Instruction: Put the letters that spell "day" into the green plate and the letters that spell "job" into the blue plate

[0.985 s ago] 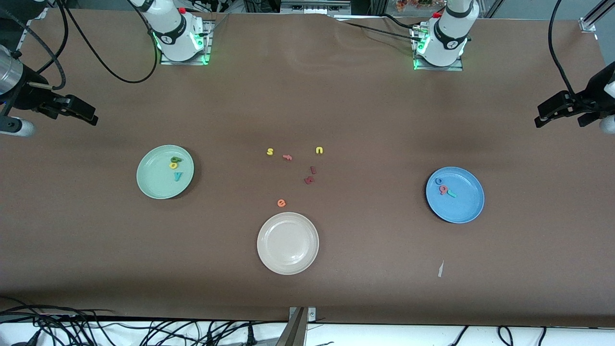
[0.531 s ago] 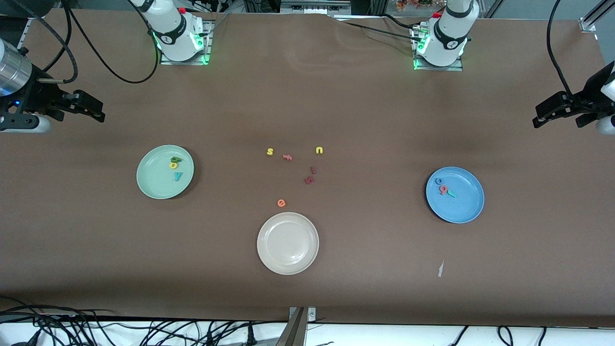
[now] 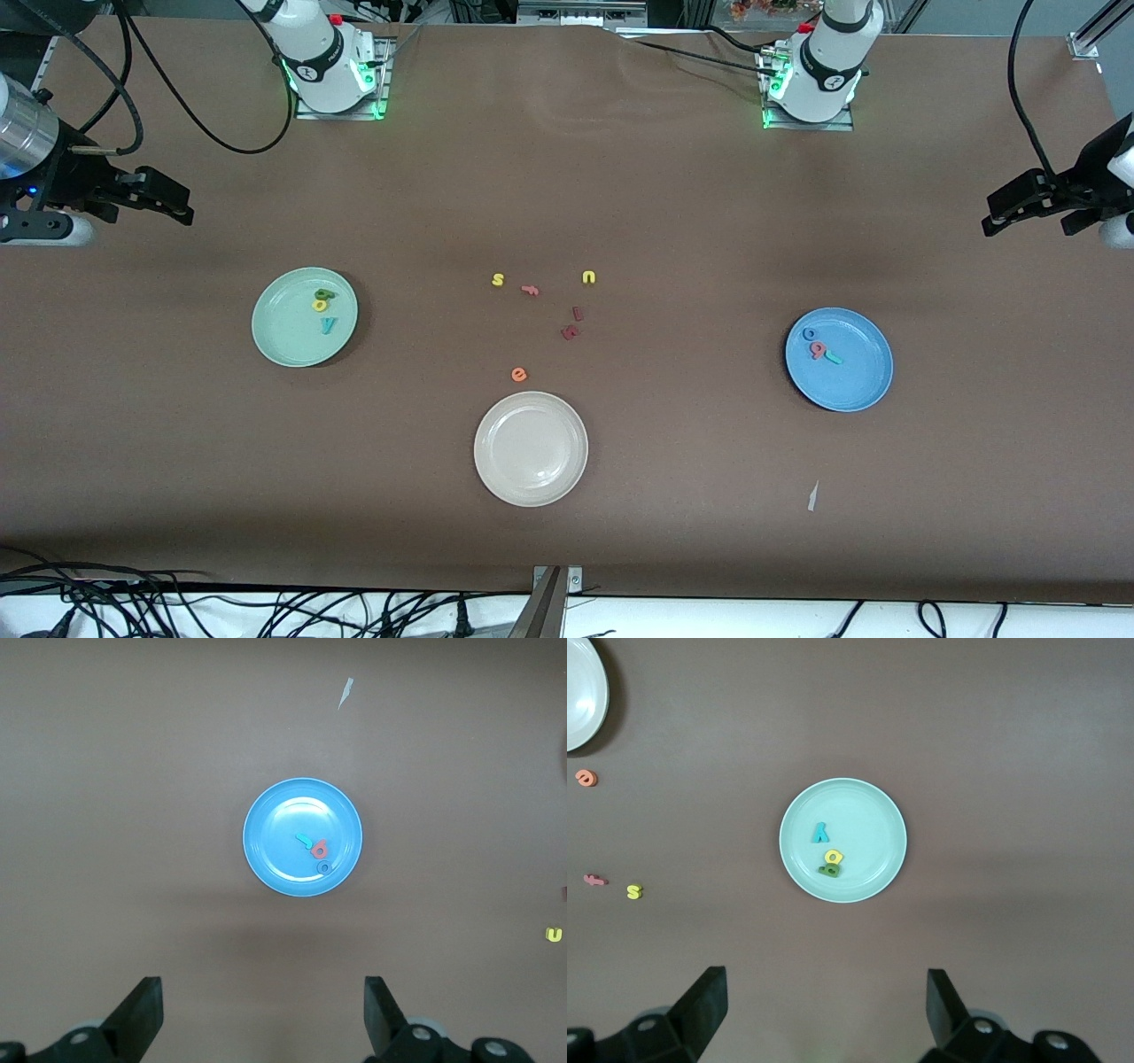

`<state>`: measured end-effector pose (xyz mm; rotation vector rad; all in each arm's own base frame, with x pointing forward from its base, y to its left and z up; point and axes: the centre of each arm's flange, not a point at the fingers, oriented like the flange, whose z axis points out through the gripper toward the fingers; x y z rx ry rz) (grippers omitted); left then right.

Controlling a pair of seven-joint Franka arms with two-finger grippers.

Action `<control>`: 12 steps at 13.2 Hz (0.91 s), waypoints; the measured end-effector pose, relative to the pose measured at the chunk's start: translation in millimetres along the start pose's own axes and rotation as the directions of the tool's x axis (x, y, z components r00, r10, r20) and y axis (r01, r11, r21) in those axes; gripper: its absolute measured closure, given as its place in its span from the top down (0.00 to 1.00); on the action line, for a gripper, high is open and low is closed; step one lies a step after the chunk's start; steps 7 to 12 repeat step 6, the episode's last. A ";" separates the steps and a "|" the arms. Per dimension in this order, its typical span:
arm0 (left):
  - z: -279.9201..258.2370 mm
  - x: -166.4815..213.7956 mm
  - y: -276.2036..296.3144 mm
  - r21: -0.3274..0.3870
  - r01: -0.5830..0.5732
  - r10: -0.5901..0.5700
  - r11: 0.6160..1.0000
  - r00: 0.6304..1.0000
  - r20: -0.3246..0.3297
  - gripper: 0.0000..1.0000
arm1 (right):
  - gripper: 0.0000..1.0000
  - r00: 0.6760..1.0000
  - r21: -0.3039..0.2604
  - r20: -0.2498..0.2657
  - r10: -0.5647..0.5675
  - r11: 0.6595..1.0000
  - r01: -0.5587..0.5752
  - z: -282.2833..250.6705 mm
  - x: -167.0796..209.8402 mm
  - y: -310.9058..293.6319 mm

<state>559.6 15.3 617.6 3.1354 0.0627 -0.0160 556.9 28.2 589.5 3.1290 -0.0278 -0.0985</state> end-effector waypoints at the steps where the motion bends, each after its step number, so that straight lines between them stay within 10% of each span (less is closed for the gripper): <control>1: 0.1 0.2 0.1 0.000 0.000 0.000 1.000 1.000 -0.001 1.00 | 1.00 1.000 0.000 0.000 0.000 1.000 0.000 0.0 0.0 0.1; 12: 0.8 0.7 0.9 0.000 -0.002 0.002 1.000 1.000 -0.001 1.00 | 1.00 1.000 0.000 0.000 -0.001 1.000 0.001 0.1 0.0 0.0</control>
